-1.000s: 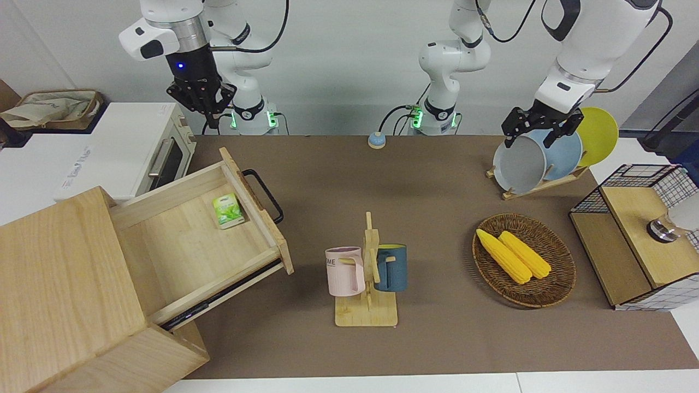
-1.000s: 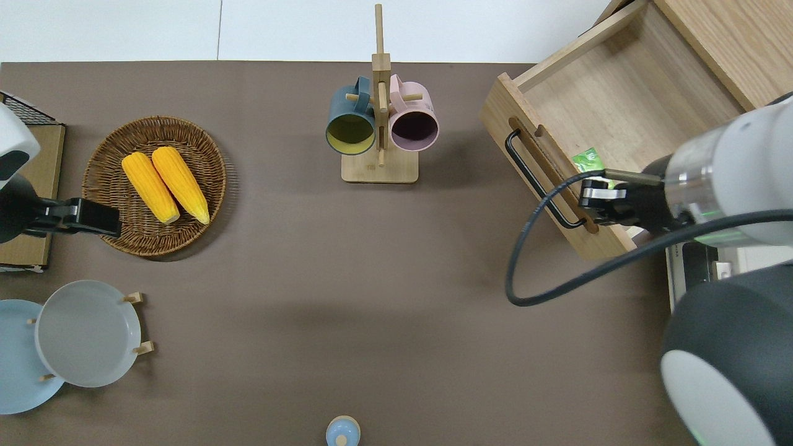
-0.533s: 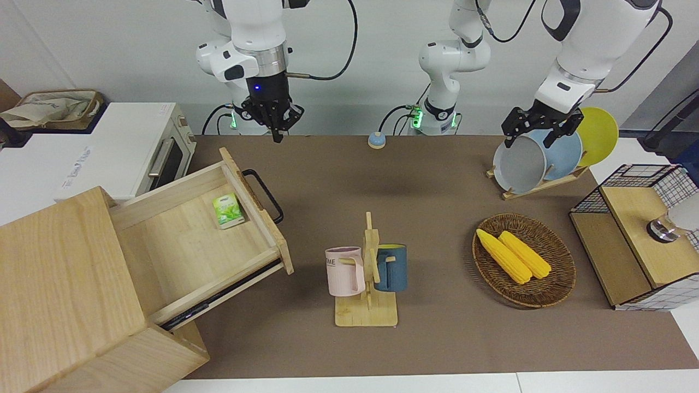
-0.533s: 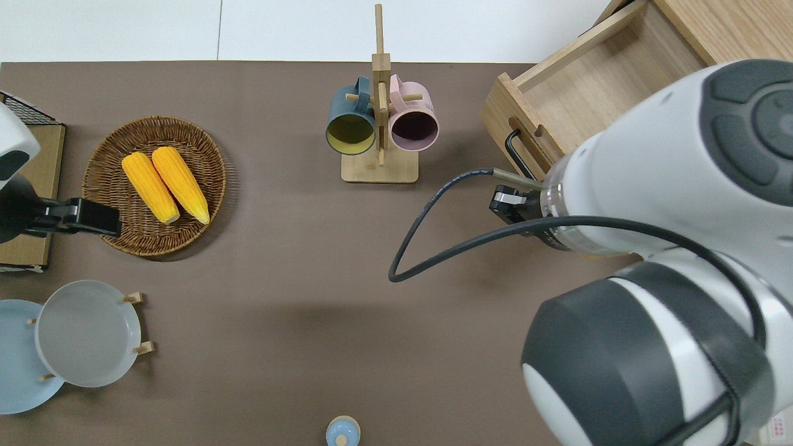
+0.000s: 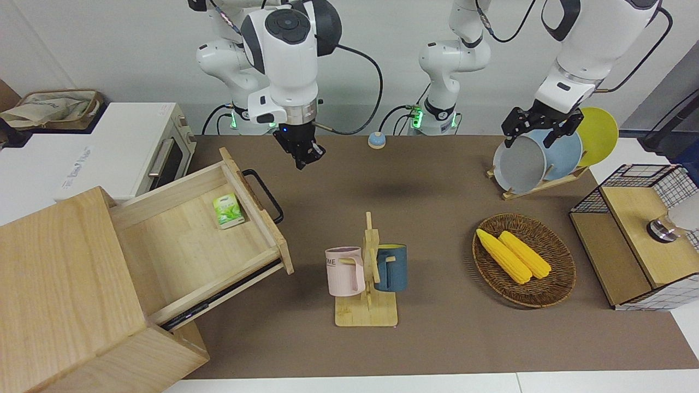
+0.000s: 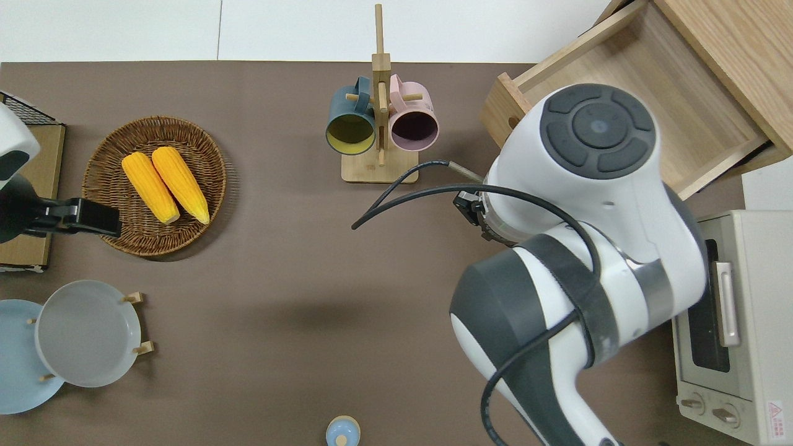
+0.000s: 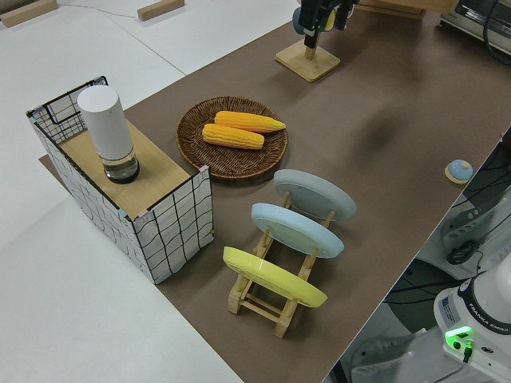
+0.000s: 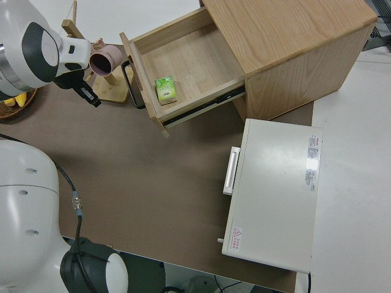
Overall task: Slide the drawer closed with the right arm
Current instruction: 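Push the drawer front with the right gripper toward the cabinet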
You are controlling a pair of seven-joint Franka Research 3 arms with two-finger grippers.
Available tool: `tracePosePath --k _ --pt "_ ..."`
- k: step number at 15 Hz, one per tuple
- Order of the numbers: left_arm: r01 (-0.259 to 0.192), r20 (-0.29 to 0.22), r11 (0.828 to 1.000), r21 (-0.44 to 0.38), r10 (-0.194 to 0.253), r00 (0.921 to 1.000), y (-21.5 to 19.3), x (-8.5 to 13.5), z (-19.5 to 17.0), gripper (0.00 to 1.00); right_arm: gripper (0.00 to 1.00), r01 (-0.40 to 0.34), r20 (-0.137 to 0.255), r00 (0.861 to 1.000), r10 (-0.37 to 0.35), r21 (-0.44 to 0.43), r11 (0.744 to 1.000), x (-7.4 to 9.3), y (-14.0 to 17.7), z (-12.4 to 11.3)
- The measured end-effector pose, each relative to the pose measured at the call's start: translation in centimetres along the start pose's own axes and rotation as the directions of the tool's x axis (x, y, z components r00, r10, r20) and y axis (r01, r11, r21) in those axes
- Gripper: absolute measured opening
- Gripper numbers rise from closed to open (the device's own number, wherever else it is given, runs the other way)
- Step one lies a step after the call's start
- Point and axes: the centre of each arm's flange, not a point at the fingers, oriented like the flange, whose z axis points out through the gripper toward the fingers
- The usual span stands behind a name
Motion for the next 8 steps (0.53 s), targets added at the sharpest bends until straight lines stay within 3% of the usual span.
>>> tracePosePath --k 5,8 --pt "0.0 0.0 1.0 0.0 0.0 1.0 0.0 0.0 0.0 1.0 0.01 -0.11 0.009 0.994 0.11 -0.021 0.994 -0.2 -1.8 4.2" --pt "0.0 0.0 1.0 0.0 0.0 1.0 0.0 0.0 0.0 1.0 0.01 -0.138 0.016 0.99 0.139 -0.039 0.99 0.1 -2.2 5.7"
